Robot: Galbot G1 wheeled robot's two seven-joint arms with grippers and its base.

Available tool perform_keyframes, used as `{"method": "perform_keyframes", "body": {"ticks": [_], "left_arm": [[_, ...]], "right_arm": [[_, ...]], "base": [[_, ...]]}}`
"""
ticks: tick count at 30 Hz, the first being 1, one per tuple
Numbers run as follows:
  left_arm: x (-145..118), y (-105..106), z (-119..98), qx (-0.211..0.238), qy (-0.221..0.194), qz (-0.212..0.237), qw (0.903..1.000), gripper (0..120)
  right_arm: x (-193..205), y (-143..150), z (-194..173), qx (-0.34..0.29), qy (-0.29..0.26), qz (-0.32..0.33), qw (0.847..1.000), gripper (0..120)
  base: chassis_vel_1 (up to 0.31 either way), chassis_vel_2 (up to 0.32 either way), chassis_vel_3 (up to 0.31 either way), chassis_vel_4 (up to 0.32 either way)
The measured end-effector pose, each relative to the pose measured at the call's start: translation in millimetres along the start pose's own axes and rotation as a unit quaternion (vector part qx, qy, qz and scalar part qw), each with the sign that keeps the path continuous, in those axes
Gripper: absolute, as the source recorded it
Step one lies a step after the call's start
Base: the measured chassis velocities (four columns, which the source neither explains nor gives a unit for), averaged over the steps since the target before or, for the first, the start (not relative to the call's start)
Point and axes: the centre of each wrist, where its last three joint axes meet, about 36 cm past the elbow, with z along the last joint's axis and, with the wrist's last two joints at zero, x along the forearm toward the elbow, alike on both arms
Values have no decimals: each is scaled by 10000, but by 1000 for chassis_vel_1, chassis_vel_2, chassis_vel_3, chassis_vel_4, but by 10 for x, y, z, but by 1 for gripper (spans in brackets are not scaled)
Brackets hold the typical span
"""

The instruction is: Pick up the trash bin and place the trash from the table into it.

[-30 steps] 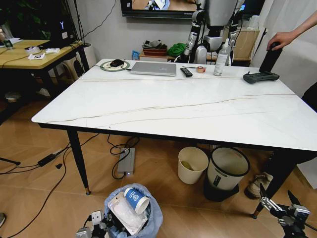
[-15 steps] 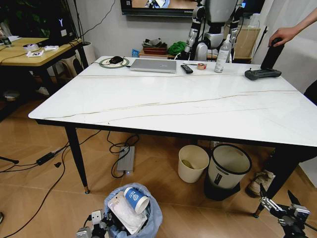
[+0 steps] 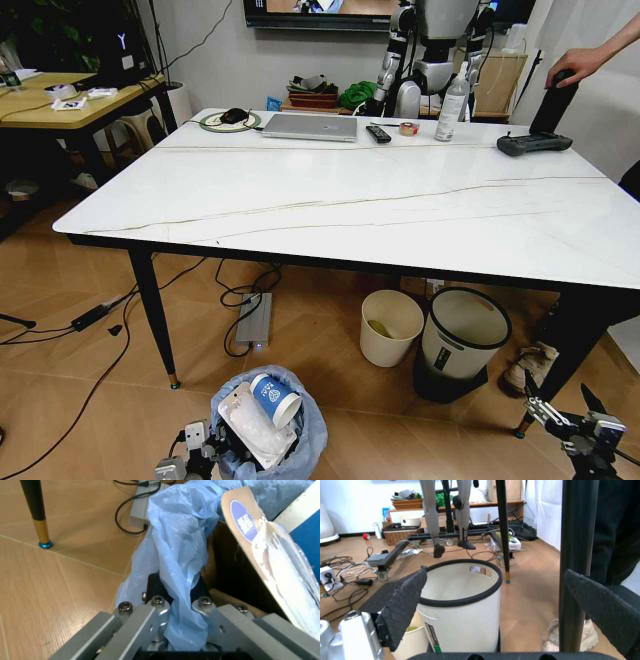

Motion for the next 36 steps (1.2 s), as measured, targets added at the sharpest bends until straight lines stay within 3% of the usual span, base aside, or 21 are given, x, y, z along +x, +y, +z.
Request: {"method": "perform_keyframes", "body": {"ticks": [13,24,36], "left_arm": [[-396,178,-66,120,193,-124,9997,0],[-799,334,96,236,477,-370,9979,0],[-983,392,215,402,583,-500,9962,0]], "right_arm": [[0,0,0,0,0,0,10000,100],[0,0,0,0,0,0,10000,100],[0,0,0,0,0,0,10000,100]], "base": [[0,0,0,0],[0,0,0,0],[0,0,0,0]]}}
